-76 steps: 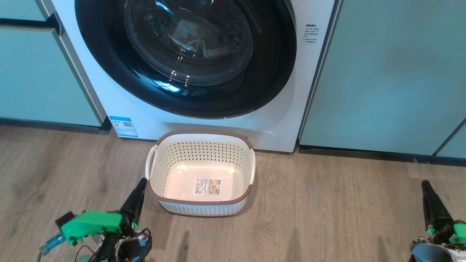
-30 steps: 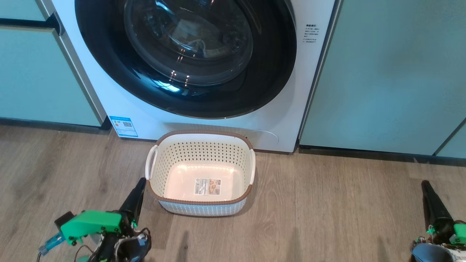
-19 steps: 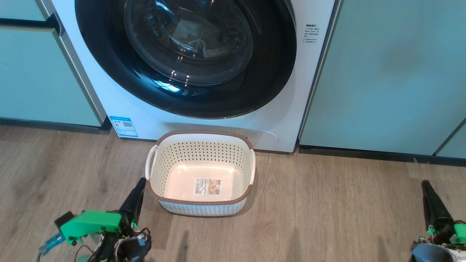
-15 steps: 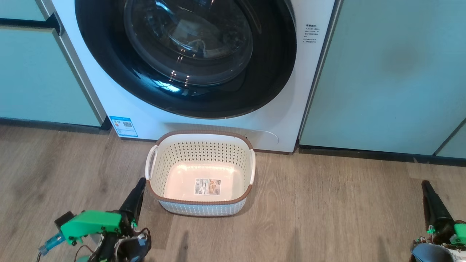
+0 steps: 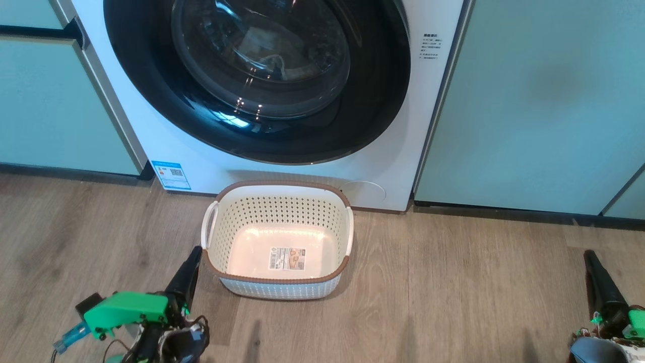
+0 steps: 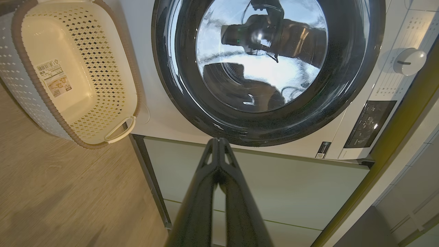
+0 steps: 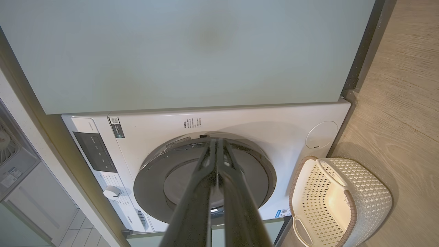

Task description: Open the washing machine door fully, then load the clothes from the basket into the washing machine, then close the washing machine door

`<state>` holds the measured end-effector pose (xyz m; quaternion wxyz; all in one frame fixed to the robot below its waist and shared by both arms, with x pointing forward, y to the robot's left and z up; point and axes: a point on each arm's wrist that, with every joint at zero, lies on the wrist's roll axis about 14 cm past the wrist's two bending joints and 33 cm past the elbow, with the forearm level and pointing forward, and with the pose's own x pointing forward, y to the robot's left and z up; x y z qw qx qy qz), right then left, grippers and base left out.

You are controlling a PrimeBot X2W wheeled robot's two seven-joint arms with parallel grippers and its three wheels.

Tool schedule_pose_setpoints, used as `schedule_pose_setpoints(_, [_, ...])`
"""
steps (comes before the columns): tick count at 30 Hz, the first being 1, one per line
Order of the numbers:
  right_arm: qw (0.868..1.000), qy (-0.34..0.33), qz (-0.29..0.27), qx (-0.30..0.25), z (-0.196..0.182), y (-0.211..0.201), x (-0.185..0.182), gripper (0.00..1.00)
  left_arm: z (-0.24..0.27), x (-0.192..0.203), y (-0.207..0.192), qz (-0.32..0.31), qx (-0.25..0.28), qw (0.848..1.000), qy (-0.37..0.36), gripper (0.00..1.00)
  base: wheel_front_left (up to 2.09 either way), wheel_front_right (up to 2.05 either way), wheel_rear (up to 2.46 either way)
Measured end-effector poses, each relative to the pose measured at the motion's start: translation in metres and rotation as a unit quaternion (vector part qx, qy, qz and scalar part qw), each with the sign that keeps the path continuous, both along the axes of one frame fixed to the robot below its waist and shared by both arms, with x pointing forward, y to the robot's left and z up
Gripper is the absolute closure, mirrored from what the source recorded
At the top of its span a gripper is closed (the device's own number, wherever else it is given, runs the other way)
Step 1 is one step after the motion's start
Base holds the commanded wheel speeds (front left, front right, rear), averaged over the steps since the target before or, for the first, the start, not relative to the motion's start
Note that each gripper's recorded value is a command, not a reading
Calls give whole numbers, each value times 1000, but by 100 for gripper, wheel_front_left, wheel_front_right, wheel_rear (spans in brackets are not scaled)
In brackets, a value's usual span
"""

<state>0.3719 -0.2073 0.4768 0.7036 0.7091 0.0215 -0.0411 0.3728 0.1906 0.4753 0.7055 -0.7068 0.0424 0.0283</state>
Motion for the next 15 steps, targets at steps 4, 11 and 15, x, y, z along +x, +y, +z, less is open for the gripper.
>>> schedule_pose_setpoints(4, [1000, 0, 0, 0, 0, 0, 0, 100, 0, 0, 0, 0, 0, 1000, 0, 100, 0, 0, 0])
schedule_pose_setpoints(11, [1000, 0, 0, 0, 0, 0, 0, 100, 0, 0, 0, 0, 0, 1000, 0, 100, 0, 0, 0])
schedule_pose_setpoints(15, [1000, 0, 0, 0, 0, 0, 0, 100, 0, 0, 0, 0, 0, 1000, 0, 100, 0, 0, 0])
